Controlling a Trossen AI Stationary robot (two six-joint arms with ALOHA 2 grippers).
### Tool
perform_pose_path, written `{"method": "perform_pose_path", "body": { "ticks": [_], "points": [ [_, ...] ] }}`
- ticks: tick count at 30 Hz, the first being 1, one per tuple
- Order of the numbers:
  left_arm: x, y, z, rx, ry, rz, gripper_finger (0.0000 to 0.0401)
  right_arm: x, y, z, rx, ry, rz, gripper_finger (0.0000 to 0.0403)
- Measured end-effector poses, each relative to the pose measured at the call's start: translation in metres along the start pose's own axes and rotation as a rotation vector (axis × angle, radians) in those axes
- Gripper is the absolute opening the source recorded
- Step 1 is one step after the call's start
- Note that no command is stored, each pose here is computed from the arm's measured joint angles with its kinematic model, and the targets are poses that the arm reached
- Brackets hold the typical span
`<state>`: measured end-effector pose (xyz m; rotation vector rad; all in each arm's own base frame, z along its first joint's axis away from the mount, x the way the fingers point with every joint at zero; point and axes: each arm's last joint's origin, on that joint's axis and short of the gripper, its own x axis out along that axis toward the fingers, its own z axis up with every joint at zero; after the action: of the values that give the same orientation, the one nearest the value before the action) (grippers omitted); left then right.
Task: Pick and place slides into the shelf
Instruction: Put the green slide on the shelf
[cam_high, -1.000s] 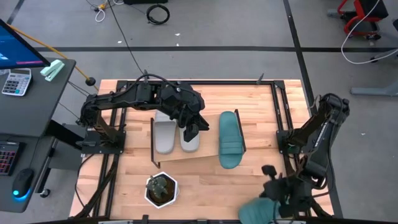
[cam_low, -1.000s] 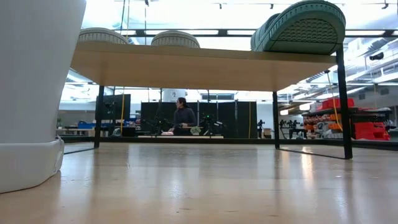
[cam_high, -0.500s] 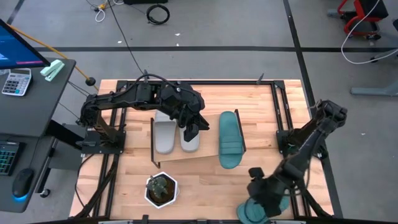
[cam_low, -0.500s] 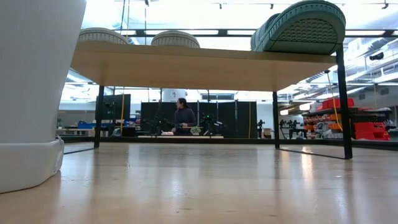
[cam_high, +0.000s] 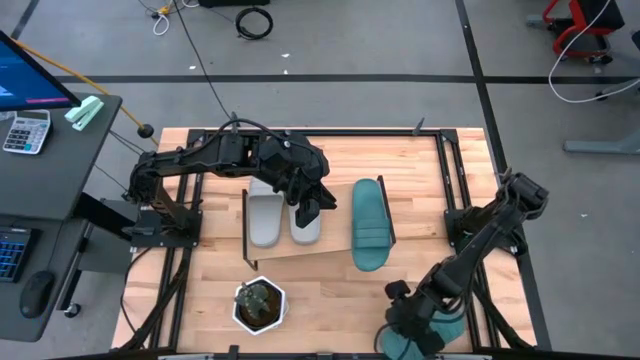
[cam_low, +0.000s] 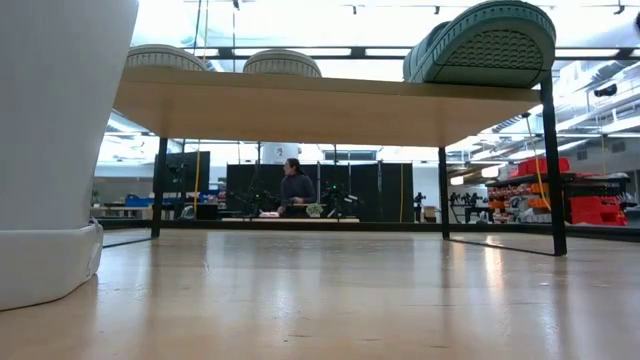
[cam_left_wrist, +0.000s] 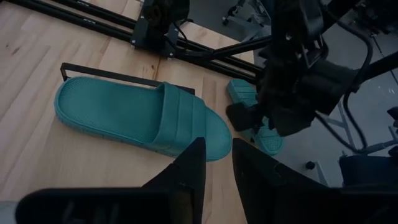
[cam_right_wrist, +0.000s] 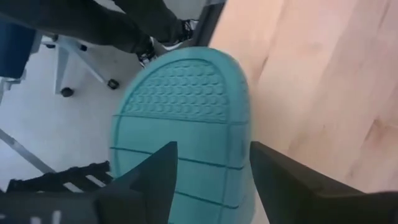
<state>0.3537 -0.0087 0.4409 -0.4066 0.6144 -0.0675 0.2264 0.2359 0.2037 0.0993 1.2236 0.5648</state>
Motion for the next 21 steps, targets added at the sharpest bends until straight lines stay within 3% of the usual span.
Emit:
{"method": "perform_pose_path", "body": {
  "ticks": [6, 12, 21],
  "points": [
    [0.000, 0.000, 0.000, 0.000, 0.000, 0.000, 0.0091, 0.006, -0.009, 0.008, 0.020, -0.020, 0.015, 0.0212],
    [0.000, 0.000, 0.000, 0.000, 0.001, 0.000, 0.0086, 0.016, -0.009, 0.009, 0.014, 0.033, 0.109, 0.0213],
    [0.000, 0.000, 0.000, 0.016, 0.001, 0.000, 0.0089, 0.036, -0.014, 0.004, 0.019, 0.109, 0.123, 0.0216]
  ]
}}
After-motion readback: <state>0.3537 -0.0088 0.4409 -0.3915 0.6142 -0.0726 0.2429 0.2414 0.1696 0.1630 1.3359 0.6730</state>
